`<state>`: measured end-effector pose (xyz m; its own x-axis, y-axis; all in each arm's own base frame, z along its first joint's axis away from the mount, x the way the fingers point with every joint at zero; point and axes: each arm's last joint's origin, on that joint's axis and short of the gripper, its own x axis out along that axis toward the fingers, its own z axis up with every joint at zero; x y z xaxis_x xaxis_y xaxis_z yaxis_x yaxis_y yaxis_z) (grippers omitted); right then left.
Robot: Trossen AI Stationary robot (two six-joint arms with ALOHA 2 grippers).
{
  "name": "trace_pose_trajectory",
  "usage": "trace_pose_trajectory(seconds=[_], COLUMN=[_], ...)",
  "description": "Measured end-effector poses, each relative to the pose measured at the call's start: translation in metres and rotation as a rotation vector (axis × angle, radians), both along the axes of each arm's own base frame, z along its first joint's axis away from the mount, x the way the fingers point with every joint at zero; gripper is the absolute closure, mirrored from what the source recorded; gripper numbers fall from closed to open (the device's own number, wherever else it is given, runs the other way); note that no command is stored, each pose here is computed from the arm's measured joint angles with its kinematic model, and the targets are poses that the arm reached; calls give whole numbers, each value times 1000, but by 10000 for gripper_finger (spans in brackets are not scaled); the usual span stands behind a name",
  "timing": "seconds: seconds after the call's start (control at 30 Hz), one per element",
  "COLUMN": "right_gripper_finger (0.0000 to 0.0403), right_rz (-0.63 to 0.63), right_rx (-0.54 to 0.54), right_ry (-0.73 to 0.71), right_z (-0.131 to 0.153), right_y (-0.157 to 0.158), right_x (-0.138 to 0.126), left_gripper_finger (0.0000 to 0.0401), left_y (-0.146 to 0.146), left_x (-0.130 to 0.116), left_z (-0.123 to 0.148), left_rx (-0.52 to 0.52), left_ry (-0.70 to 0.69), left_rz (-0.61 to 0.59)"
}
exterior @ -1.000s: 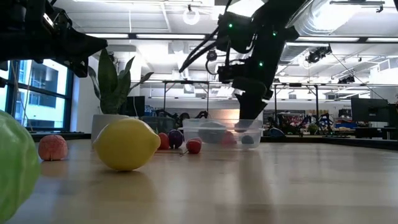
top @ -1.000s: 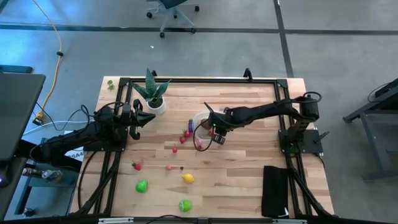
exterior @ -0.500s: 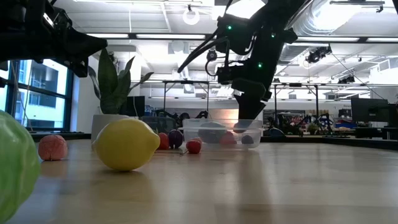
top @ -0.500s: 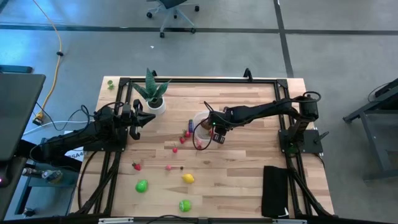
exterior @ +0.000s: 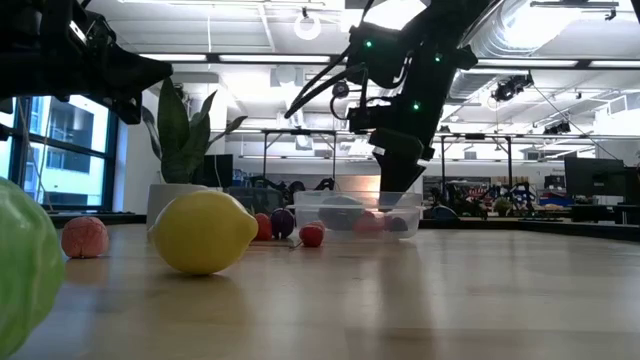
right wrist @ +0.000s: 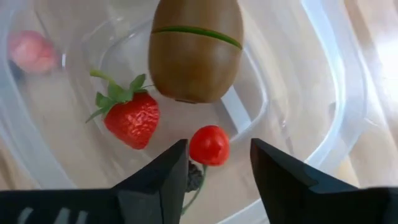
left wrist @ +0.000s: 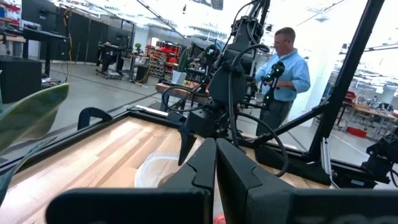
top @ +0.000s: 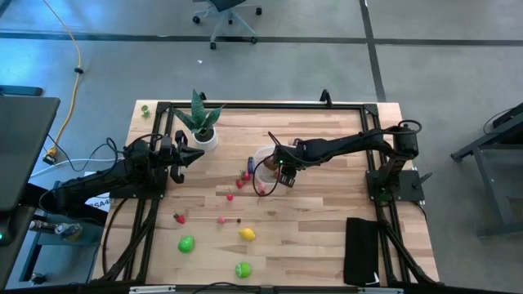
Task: Pick and placing Produce into tupperware
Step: Put the bottom cherry into the transparent bin, then put the right cherry into the transparent bin
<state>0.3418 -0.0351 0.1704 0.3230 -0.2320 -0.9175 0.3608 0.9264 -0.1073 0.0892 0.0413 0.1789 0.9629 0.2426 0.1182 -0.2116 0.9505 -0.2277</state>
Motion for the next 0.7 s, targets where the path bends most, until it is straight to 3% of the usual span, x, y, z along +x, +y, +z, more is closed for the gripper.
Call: trace_pose_trajectory(seconds=[0.2, 0.4, 0.5, 0.7], right_gripper_finger=[227, 227, 227, 227], right_rz=[15, 130, 161, 55], right_rx=[-25, -165, -202, -229], right_ry=[-73, -322, -439, -558], right_z=[17, 42, 25, -32], right_y=[13, 71, 104, 135], right_x=[-1, 8, 10, 12], left_gripper_finger=[398, 398, 398, 398], left_y=[0, 0, 0, 0], left_x=[0, 0, 0, 0], left_z=[0, 0, 0, 0], left_rx=[0, 0, 0, 0], left_ry=[0, 0, 0, 0], left_rz=[0, 0, 0, 0])
